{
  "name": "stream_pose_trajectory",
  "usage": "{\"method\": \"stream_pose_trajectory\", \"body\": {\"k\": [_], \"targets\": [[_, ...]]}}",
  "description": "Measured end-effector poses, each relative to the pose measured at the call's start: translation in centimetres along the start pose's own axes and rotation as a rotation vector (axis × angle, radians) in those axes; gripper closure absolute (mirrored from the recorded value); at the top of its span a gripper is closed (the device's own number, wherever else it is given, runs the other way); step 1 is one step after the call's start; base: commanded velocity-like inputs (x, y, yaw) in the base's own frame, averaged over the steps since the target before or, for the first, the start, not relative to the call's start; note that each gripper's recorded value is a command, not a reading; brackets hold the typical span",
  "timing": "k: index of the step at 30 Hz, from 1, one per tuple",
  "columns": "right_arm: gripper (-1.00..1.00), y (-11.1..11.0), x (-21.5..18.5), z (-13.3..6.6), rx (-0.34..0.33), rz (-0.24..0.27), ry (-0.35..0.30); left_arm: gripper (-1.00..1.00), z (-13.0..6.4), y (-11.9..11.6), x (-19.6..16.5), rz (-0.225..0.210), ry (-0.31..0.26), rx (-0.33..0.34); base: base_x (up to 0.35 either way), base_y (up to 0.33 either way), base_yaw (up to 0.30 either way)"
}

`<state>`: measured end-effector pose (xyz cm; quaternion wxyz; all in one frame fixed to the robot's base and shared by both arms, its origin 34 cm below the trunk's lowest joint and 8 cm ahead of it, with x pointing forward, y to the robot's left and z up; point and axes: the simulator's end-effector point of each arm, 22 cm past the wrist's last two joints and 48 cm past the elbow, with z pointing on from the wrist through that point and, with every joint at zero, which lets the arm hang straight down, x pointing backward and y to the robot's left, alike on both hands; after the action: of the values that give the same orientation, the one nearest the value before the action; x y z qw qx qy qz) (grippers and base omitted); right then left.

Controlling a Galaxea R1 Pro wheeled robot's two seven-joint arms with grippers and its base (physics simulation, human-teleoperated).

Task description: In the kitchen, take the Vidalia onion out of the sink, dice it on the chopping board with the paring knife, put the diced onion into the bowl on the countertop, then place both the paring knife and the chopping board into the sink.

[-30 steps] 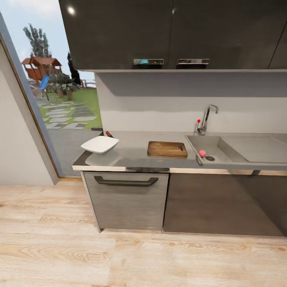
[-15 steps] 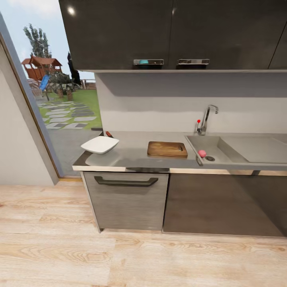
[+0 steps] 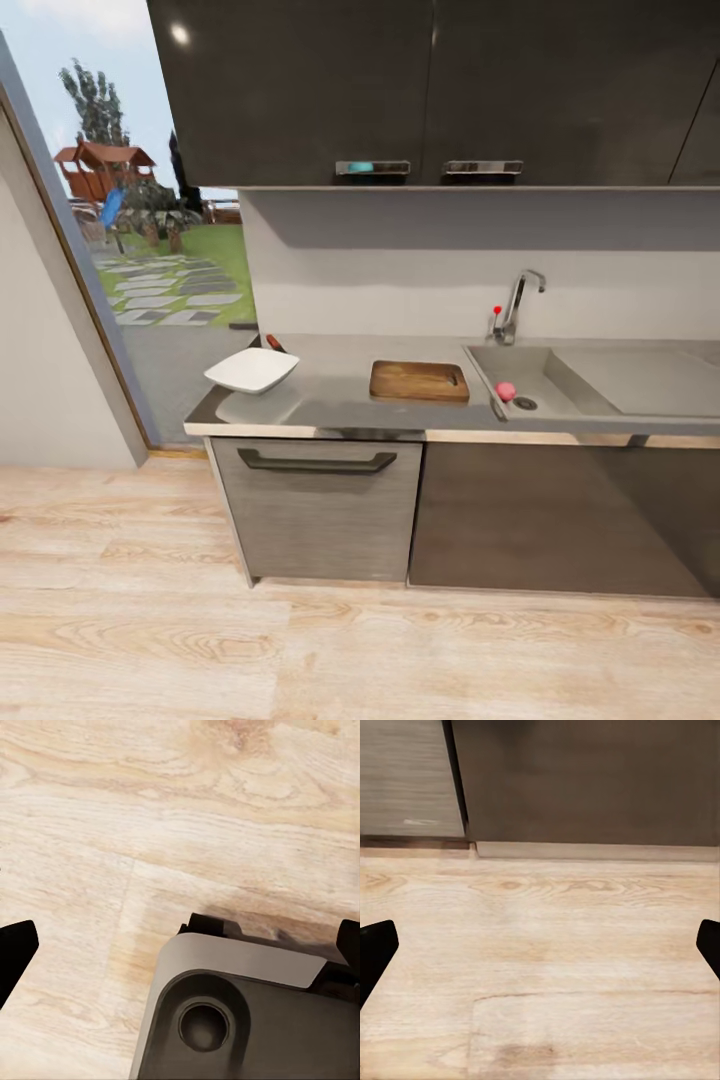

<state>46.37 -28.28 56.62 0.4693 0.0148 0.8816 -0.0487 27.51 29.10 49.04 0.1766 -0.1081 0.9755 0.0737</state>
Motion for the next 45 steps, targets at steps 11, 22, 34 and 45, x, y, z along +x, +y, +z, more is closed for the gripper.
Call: {"method": "stream_pose_trajectory", "body": {"k": [11, 22, 34, 45], "targets": [[-1.0, -0.1, -1.4, -1.0, 0.0, 0.0, 0.0, -1.0, -1.6, 0.2, -0.6, 0.0, 0.0, 0.0, 0.0, 0.0, 0.0], [-1.0, -0.2, -2.7, -1.9, 0.0, 0.0, 0.001, -1.0, -3.2, 0.4, -1.1, 0.0, 0.001, 0.0, 0.0, 0.0, 0.0], [-1.0, -0.4, -4.1, -3.0, 0.0, 0.0, 0.001, -1.0, -4.8, 0.6, -1.6, 0.0, 0.001, 0.0, 0.0, 0.0, 0.0], [-1.0, -0.5, -5.2, -3.9, 0.0, 0.0, 0.002, -1.0, -6.2, 0.8, -2.0, 0.0, 0.001, -0.001, 0.0, 0.0, 0.0]]}}
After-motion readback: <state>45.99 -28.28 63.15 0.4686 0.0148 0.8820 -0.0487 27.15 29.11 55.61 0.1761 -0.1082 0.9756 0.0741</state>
